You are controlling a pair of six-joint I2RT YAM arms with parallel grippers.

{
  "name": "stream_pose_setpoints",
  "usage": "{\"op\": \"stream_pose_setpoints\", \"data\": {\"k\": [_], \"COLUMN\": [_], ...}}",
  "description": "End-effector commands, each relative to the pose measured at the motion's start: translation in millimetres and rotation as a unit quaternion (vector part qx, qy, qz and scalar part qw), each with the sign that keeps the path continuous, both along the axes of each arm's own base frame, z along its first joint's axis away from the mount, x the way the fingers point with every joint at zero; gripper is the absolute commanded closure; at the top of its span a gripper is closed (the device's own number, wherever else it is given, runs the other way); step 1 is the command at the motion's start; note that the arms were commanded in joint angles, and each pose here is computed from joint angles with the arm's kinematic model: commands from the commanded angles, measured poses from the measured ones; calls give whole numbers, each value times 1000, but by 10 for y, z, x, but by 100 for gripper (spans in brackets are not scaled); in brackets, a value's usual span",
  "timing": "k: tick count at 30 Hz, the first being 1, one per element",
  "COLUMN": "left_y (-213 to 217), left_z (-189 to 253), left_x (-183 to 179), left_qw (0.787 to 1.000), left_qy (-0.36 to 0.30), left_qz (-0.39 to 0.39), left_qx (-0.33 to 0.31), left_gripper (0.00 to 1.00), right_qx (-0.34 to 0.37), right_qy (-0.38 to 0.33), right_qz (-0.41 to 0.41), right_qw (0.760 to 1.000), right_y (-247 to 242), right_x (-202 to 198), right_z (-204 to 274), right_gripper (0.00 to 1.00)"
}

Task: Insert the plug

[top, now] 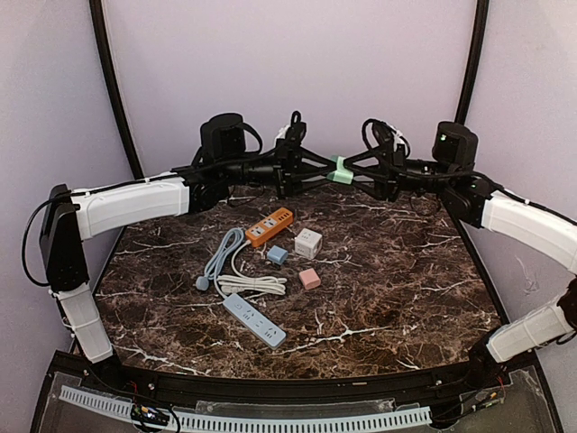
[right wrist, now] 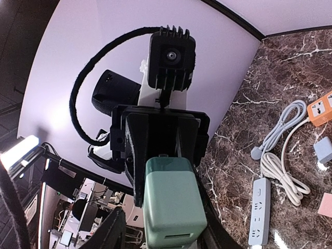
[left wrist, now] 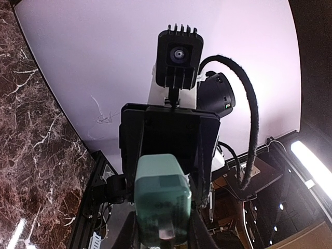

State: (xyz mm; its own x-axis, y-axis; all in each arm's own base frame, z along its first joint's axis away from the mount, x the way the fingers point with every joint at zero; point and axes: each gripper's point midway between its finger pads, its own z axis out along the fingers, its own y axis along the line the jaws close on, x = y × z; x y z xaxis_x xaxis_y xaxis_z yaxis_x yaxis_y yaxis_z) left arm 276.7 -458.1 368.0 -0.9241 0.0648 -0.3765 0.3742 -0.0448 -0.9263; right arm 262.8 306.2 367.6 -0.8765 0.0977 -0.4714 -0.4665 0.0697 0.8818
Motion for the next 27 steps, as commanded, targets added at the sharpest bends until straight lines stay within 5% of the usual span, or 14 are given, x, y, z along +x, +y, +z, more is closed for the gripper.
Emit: {"op": "stream_pose_setpoints", "data": {"k": [1, 10, 14, 19, 25, 27], "left_y": [-15, -3, 16, 79, 251, 313], "left_z": [130, 106, 58, -13, -69, -113], "left_x": [-86, -165, -205, -222, -255, -275], "left_qw": [1000, 1000, 999, 999, 997, 996], "left_qy": [-14, -21, -26, -28, -49, -52], "left_qz": [-14, -18, -18, -6, 32, 42], "left_qx": [-14, -4, 4, 16, 48, 59], "left_gripper": [99, 99, 93, 50, 23, 7], "right_qx": [19, 23, 25, 7, -8, -15], "right_qy": [-35, -43, -58, -74, -106, -113], "right_qz": [8, 10, 12, 16, 25, 27], "right_qw": [999, 999, 998, 997, 994, 993], "right_y": [63, 109, 110, 104, 71, 62], "right_x": [-63, -120, -165, -198, -278, -299], "right_z": [208, 268, 320, 289, 266, 250], "right_gripper": [57, 97, 100, 100, 100, 100]}}
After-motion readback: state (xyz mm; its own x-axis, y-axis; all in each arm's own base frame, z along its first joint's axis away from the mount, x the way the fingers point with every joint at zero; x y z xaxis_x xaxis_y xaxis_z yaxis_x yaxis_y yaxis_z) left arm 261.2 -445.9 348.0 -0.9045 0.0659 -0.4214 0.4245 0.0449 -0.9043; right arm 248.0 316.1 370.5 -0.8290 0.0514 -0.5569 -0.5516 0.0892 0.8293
